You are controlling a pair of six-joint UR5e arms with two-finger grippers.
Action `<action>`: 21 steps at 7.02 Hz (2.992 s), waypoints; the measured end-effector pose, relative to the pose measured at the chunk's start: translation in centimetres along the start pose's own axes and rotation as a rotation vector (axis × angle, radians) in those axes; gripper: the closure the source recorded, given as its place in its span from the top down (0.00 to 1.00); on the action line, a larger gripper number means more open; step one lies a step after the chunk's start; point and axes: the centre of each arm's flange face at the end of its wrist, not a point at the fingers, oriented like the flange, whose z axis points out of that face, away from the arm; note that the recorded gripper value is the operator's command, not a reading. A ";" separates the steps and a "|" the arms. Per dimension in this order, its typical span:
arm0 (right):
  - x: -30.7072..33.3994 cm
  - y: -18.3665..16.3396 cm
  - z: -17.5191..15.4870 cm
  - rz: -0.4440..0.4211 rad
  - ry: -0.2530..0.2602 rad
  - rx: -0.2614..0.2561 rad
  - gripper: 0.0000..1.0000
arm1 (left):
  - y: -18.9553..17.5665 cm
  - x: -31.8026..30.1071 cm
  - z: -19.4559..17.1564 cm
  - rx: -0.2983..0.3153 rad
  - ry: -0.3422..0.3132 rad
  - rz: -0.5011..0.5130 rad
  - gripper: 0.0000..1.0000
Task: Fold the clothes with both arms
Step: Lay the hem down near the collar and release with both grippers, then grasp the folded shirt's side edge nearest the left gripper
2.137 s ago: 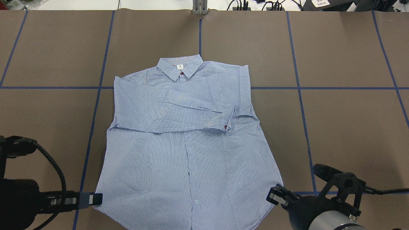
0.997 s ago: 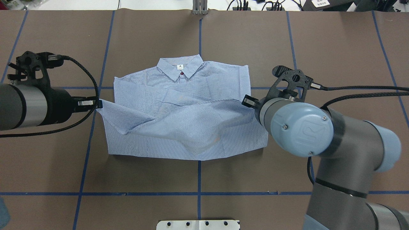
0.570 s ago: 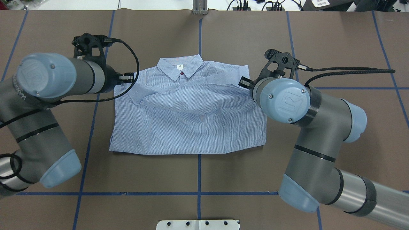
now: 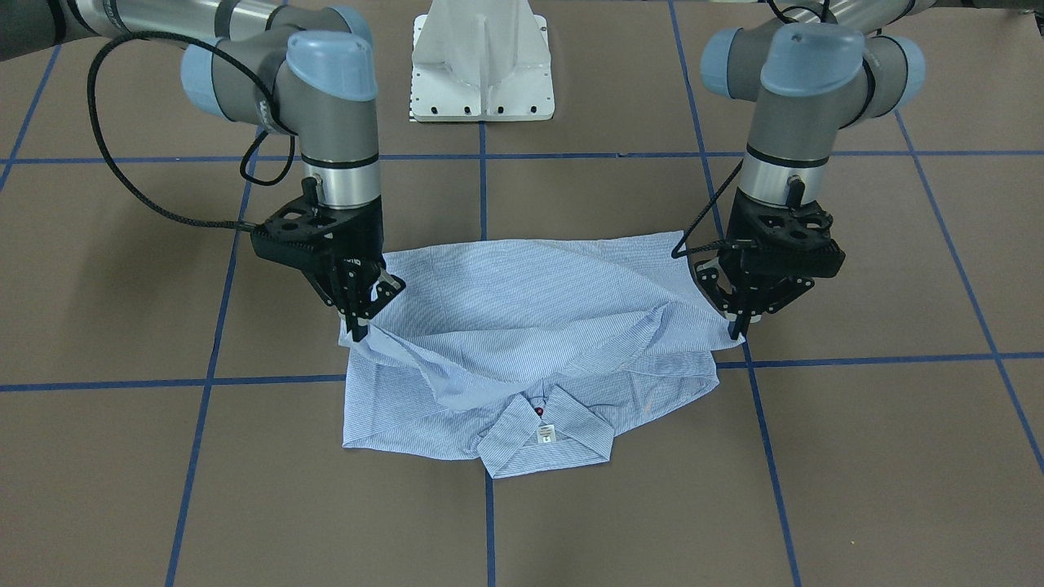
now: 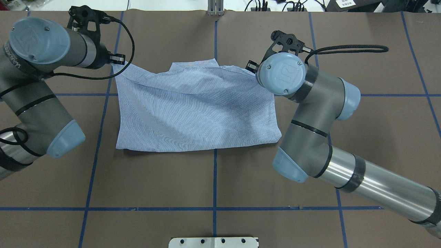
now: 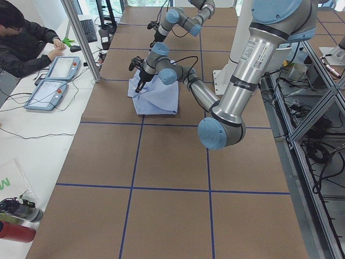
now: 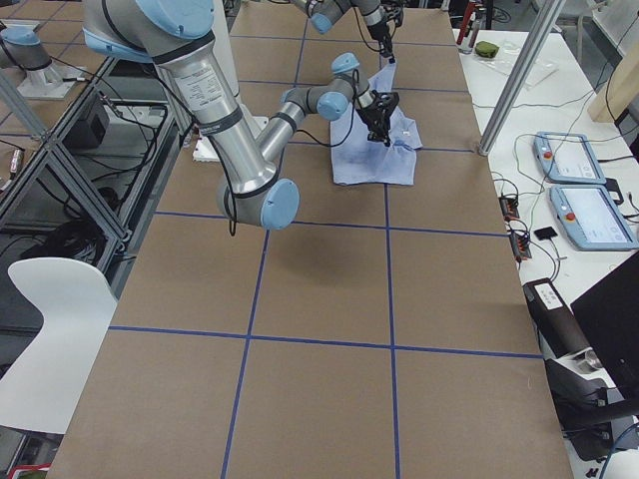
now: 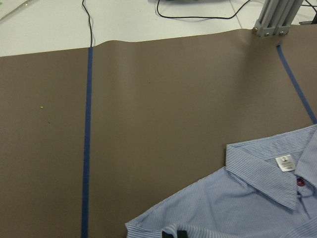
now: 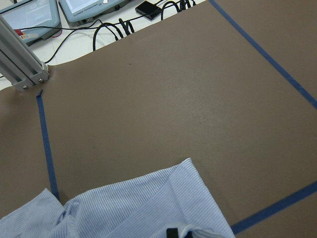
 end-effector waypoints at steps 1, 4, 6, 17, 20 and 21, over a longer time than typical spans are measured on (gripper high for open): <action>-0.6 -0.1 2.7 0.000 -0.009 0.000 0.00 | 0.0 -1.2 2.7 -0.002 -0.006 0.012 0.00; 0.5 -0.3 6.0 -0.072 -0.009 0.001 0.78 | 0.3 -2.8 9.2 0.002 -0.005 0.027 0.99; 1.9 -3.3 6.1 -0.121 -0.034 -0.046 1.00 | 0.1 -2.7 8.8 0.013 0.015 0.114 1.00; 6.6 -7.6 3.4 -0.210 -0.084 -0.135 1.00 | 21.0 0.5 3.3 -0.086 0.266 0.080 0.82; 6.5 -6.8 3.5 -0.208 -0.083 -0.134 1.00 | 22.5 0.6 4.6 -0.115 0.250 0.085 0.52; 6.5 -6.8 3.5 -0.208 -0.084 -0.134 1.00 | 23.0 0.9 4.7 -0.123 0.253 0.082 0.01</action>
